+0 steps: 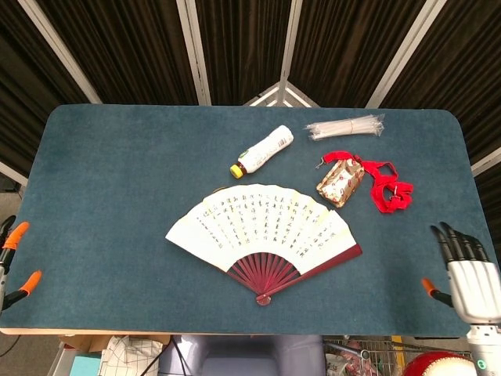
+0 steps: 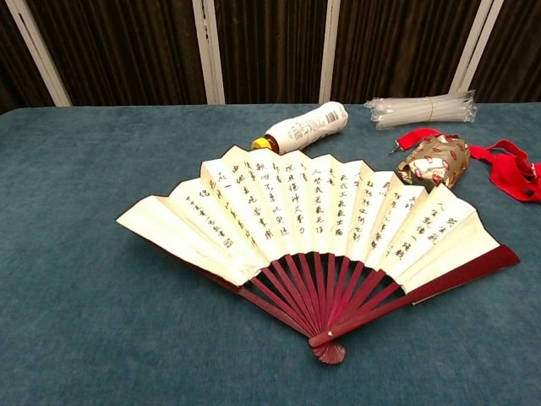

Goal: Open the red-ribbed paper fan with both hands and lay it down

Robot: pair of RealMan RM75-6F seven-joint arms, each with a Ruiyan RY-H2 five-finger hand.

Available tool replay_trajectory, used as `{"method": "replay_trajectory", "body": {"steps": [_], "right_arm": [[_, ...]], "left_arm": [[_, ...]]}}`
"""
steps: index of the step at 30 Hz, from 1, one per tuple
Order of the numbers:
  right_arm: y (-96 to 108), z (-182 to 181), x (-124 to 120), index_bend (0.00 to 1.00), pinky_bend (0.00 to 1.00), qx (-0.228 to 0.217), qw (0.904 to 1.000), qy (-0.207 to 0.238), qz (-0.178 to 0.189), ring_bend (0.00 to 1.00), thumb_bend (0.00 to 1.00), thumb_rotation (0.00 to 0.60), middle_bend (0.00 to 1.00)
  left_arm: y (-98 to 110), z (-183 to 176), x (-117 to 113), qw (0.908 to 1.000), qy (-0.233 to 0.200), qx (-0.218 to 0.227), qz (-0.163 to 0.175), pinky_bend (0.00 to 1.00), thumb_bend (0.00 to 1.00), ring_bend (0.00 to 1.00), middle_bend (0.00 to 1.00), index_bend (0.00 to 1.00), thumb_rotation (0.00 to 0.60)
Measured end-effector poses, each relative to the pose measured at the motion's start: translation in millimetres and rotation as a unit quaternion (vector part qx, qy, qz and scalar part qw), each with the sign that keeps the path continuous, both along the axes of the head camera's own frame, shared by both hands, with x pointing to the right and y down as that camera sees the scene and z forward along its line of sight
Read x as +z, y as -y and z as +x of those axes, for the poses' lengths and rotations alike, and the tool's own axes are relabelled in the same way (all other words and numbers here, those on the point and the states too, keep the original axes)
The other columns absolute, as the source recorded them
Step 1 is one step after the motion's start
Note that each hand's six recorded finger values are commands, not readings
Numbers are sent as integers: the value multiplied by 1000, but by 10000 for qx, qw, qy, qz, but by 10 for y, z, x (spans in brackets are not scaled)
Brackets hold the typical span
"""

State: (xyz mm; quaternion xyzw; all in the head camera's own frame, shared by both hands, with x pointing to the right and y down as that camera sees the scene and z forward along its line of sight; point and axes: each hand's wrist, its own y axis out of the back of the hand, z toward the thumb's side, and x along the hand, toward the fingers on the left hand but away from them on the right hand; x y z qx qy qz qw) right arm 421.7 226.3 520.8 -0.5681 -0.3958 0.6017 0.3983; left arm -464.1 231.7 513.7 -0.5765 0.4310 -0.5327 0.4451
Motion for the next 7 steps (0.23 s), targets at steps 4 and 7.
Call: {"method": "replay_trajectory", "body": {"steps": [4, 7], "right_arm": [[-66, 275, 73, 108, 167, 460, 9989, -83, 22, 144, 206, 600, 101], [-61, 385, 62, 108, 167, 636, 9979, -49, 117, 144, 206, 600, 101]], "left_arm": [[10, -45, 54, 9999, 34, -6, -103, 97, 320, 0, 29, 127, 600], [32, -83, 71, 9999, 45, -89, -110, 97, 320, 0, 29, 127, 600]]}}
